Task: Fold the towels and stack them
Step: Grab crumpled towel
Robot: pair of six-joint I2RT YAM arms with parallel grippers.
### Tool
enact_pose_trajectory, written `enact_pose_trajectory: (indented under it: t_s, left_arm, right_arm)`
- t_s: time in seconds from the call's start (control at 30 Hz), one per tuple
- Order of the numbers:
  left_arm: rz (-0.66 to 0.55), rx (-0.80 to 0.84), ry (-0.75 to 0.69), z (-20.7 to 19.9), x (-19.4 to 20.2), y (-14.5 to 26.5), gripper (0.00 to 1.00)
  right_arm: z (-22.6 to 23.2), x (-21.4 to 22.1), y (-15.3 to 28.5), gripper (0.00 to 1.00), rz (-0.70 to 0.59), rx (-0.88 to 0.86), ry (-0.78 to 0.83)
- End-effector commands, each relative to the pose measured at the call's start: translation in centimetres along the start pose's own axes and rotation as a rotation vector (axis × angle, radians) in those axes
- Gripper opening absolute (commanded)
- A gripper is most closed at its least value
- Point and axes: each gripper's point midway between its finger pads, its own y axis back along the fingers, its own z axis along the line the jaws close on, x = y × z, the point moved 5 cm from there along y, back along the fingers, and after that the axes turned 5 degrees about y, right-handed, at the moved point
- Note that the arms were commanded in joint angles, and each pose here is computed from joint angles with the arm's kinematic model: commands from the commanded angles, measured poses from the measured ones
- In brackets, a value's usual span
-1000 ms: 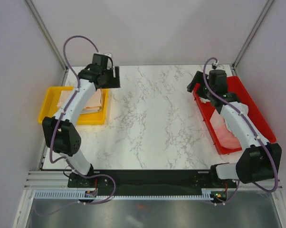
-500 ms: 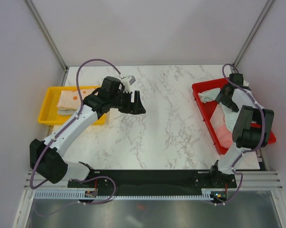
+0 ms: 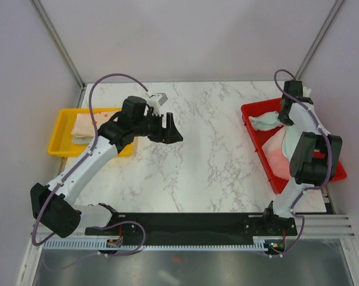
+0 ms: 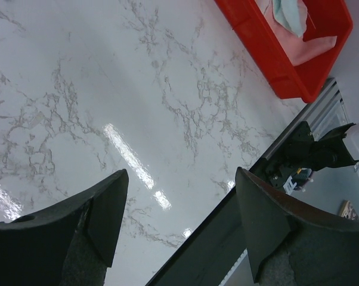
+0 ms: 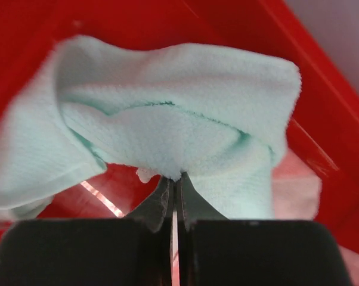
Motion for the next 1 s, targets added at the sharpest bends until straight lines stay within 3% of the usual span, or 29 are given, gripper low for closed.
enact_pose_trajectory:
  t_s: [0.0,0.13,0.3,0.47,0.57,0.6,0.67,0.8,0.83,0.9,0.97]
  left_arm:
    - [-0.048,0.059,0.0,-1.4,-0.9,1.2,0.79]
    - [-0.047,0.052,0.011,-1.3,-0.5,1.4,0.8]
    - [-0.04,0.076,0.017,-1.7,-0.2,1.8,0.8]
    - [-0.051,0.073,0.014,-1.8,-0.1,2.3,0.8]
    - [-0.04,0.066,0.018,-1.5,0.1,2.0,0.8]
    - [-0.037,0.063,0.019,-1.4,0.2,1.8,0.8]
    - [-0.022,0.058,0.026,-1.2,0.3,1.5,0.8]
    - [-0.008,0.055,0.031,-1.0,0.3,1.0,0.79]
    - [-0.006,0.056,0.03,-0.9,0.3,0.9,0.79]
    - [-0.001,0.051,0.032,-0.8,0.3,0.7,0.79]
    - [0.004,0.054,0.035,-0.8,0.3,0.6,0.79]
  right_arm:
    - [-0.9,-5.1,9.1,0.0,-0.223,0.007,-0.007]
    - [-1.1,-4.8,12.3,0.11,-0.232,-0.046,0.009]
    - [-1.3,-2.7,10.0,0.0,-0.157,0.018,0.047]
    - [-0.4,-1.7,7.2,0.04,-0.088,0.033,0.053]
    - [0.6,-1.2,5.7,0.15,-0.043,0.013,0.064]
    - [0.8,-1.0,5.2,0.26,-0.031,0.011,0.069]
    - [0.9,-1.0,5.2,0.33,-0.03,0.01,0.061]
    - [0.5,-1.3,5.8,0.29,-0.06,0.006,0.044]
    - [0.4,-1.3,5.8,0.25,-0.06,0.004,0.041]
    - [0.0,-1.3,5.8,0.01,-0.068,0.0,0.036]
    - [-0.4,-1.1,5.7,0.01,-0.063,0.007,0.026]
